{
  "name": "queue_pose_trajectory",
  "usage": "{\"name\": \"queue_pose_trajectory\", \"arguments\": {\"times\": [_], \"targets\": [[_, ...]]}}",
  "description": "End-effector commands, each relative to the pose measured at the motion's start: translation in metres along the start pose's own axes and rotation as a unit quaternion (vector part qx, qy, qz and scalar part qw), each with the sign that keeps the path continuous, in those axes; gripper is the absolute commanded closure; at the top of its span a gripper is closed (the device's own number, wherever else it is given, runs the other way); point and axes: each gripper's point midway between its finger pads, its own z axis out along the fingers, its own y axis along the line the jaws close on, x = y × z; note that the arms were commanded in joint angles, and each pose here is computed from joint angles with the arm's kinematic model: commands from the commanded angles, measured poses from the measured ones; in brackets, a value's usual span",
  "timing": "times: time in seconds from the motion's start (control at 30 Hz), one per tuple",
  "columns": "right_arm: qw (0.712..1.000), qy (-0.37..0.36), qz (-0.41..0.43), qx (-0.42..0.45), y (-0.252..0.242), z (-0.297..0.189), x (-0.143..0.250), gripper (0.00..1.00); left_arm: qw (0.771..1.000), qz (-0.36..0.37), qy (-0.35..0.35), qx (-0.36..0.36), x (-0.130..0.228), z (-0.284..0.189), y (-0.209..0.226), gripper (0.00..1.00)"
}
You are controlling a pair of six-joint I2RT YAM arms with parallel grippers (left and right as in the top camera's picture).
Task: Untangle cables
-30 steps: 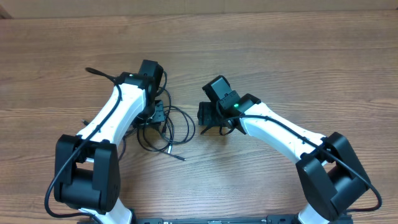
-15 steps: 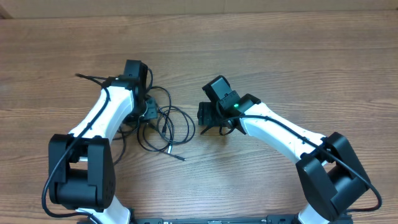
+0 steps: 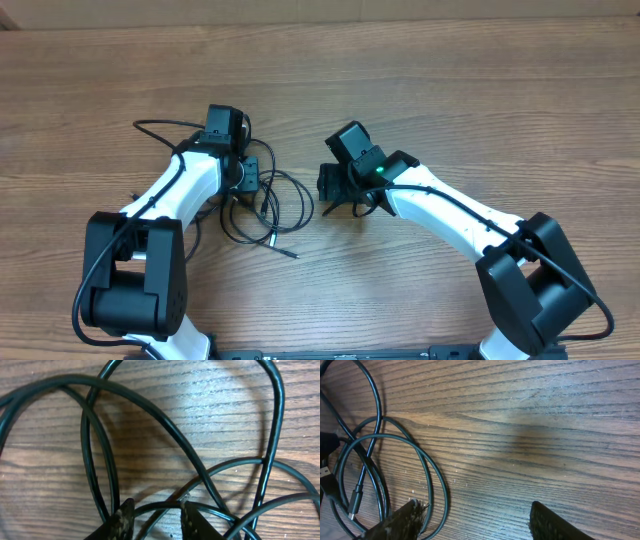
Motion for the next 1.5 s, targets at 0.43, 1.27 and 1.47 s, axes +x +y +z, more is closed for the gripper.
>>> {"name": "queue_pose_trajectory", "arguments": {"times": [0.43,1.27,1.47], "targets": [[1.0,-0.009,0.002,0.002,0.0,-0.002,-0.005,0.32,0.979,-0.196,-0.047,0.023,-0.023,0.003,-0.007,0.61],[1.0,-0.009,0.0,0.002,0.0,-0.002,-0.005,0.27,0.991,-0.102,0.05,-0.074,0.022,-0.005,0.044,0.76],[1.0,-0.009,0.0,0.002,0.0,-0.002,-0.005,0.27,0.992,-0.078,0.034,-0.094,0.014,-0.006,0.051,0.69]]}}
